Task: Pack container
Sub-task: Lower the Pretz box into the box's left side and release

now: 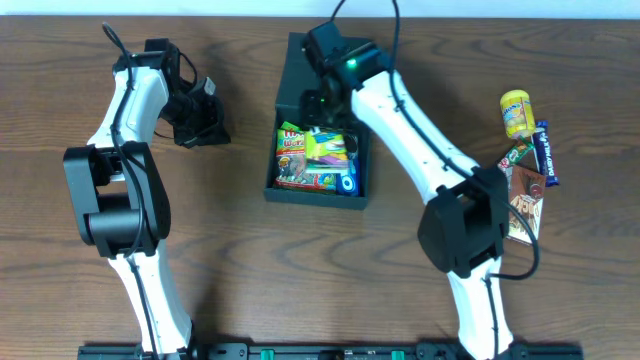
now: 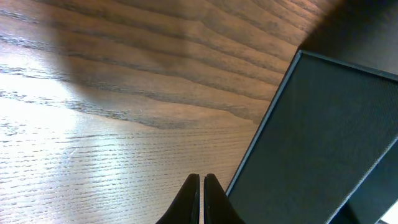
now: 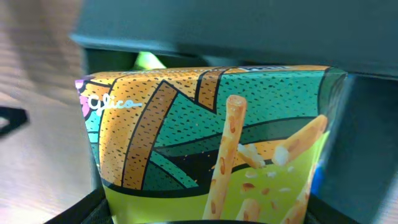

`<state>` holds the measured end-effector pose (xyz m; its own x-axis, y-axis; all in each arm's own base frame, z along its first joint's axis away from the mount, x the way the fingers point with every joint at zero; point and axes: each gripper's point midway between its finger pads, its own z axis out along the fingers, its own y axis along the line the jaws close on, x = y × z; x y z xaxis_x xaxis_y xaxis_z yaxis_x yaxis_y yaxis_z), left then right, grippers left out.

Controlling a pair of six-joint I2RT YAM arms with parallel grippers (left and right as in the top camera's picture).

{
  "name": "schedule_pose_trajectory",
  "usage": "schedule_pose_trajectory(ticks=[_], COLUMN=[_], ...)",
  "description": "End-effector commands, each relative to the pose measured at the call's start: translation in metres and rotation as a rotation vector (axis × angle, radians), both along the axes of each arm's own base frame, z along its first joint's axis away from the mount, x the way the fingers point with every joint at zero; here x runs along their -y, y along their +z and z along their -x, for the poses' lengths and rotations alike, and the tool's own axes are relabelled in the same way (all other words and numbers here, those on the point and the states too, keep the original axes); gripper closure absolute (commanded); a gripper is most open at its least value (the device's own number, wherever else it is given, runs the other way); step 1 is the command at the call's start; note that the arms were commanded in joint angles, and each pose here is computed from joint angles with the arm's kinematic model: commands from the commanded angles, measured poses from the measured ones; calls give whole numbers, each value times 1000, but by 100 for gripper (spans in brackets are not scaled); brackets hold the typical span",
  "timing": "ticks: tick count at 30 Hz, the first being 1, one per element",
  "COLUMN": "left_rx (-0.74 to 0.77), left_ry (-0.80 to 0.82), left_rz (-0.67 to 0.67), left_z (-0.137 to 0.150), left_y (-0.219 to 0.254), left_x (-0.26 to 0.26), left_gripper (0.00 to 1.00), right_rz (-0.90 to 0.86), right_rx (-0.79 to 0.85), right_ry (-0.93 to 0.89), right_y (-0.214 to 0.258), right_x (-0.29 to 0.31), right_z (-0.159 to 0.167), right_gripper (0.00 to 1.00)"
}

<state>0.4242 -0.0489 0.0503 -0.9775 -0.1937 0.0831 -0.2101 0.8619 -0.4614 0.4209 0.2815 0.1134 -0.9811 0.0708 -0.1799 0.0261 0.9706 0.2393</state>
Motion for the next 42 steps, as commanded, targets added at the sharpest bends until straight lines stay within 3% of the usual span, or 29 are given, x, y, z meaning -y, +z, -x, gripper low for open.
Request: schedule_pose_trajectory(ticks=[1,14,15,18,20,25,27,29,30,31,33,34,42], left_rx=[44,41,41,41,43,45,44,44,44,44,45,44,46], left_ry=[-21,-17,-17,-17,-17,-17,-17,-17,-17,-17,-17,-17,-17], left_rz=[-10,-10,-10,-10,-10,-11,-11,-11,-10,-11,-11,-11,-11], left_z=[-6,-6,-6,-6,-6,-7,-7,-7,-7,-7,-7,-7,-7], left_y=[11,11,11,11,11,11,11,11,11,11,11,11,11], left_x=[-2,-2,-2,-2,-2,-2,-2,-2,-2,-2,-2,-2,-1], left_gripper=[94,94,94,94,94,94,94,94,94,94,94,94,94], right_rz=[-33,-40,-40,-38,-39,-41,-40,-32,-27,-28,-40,-46,-214], right_rx=[69,84,81,84,98,136,153,166,171,171,164,156,53], right_ry=[-80,-121,-126,-118,-97,-80,-67,-47,-36,-22,17,39,374], right_y=[23,8,7,7,10,22,28,31,31,31,31,29,13], right_x=[-14,-46,-46,-46,-47,-39,-32,-26,-23,-21,-19,-19,-55], right_z=[-4,2,2,2,1,-8,-12,-17,-19,-20,-21,-20,10], right_gripper=[43,42,39,12,4,2,6,23,41,66,95,99,99])
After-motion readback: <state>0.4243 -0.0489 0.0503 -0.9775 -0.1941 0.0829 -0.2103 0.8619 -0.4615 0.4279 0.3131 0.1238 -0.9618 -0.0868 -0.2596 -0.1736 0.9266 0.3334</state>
